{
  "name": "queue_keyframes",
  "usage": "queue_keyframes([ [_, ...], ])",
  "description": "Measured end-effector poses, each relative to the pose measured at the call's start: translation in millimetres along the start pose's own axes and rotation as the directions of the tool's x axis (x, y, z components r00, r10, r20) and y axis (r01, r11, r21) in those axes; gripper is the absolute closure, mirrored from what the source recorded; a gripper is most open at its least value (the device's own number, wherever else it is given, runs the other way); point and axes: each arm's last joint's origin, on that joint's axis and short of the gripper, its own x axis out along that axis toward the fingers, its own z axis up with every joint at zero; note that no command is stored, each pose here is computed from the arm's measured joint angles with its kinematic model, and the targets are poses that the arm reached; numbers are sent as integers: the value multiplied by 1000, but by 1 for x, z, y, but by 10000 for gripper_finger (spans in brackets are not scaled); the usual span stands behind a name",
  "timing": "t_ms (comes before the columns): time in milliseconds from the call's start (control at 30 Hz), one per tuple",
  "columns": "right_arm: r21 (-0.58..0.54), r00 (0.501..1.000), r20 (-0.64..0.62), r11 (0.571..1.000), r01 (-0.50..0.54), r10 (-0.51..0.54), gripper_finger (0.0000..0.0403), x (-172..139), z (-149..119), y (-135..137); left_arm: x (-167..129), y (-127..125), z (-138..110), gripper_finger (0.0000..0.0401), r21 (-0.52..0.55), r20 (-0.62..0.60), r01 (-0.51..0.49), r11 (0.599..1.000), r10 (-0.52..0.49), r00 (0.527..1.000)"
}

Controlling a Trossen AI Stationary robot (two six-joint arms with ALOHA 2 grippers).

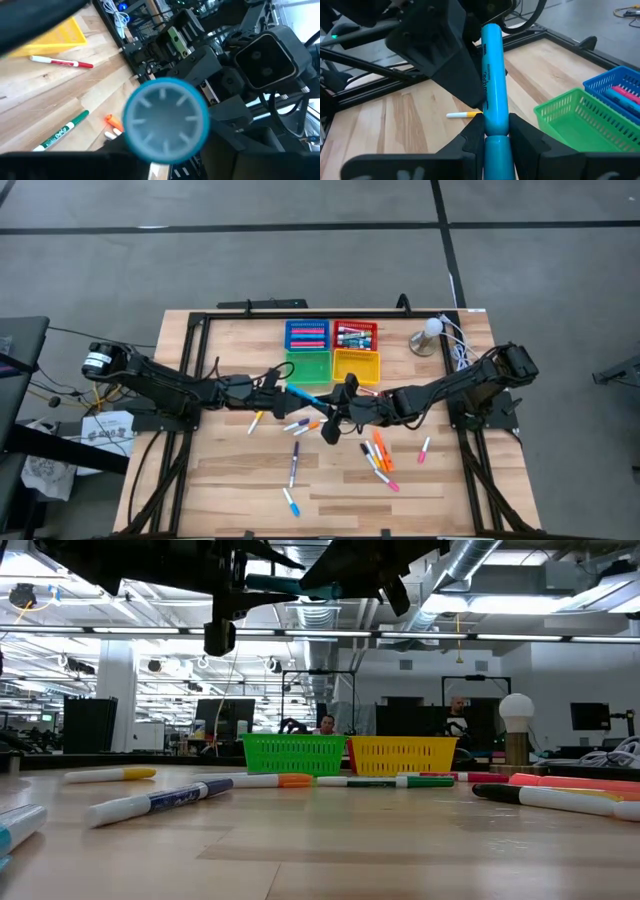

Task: Pick & Place Markers
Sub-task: Put the blue highlighter into the blue bin

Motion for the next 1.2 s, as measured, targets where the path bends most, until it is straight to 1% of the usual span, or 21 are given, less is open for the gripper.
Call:
queue_keyframes([
  [200,0,1000,3,1000,0,0,340,0,0,0,0,1,1,318,1,32,-19,1000,19,999],
  [333,-1,1000,3,1000,2,-2,340,0,0,0,0,1,1,333,22,39,-22,1000,21,999],
  [533,-1,1000,2,1000,0,0,340,0,0,0,0,0,1,324,27,43,-22,999,21,999],
  [667,0,1000,2,1000,-3,3,340,0,0,0,0,0,1,322,44,52,-26,999,24,998],
  [1000,15,999,22,1000,-25,25,340,0,2,1,-1,-1,2,320,49,92,-36,998,31,995],
  [1100,17,999,26,999,-27,26,340,0,3,2,-1,-1,3,313,70,101,-33,997,26,995],
  [1200,21,997,19,997,-75,74,340,0,3,4,-1,-5,7,298,71,139,-15,997,5,990],
])
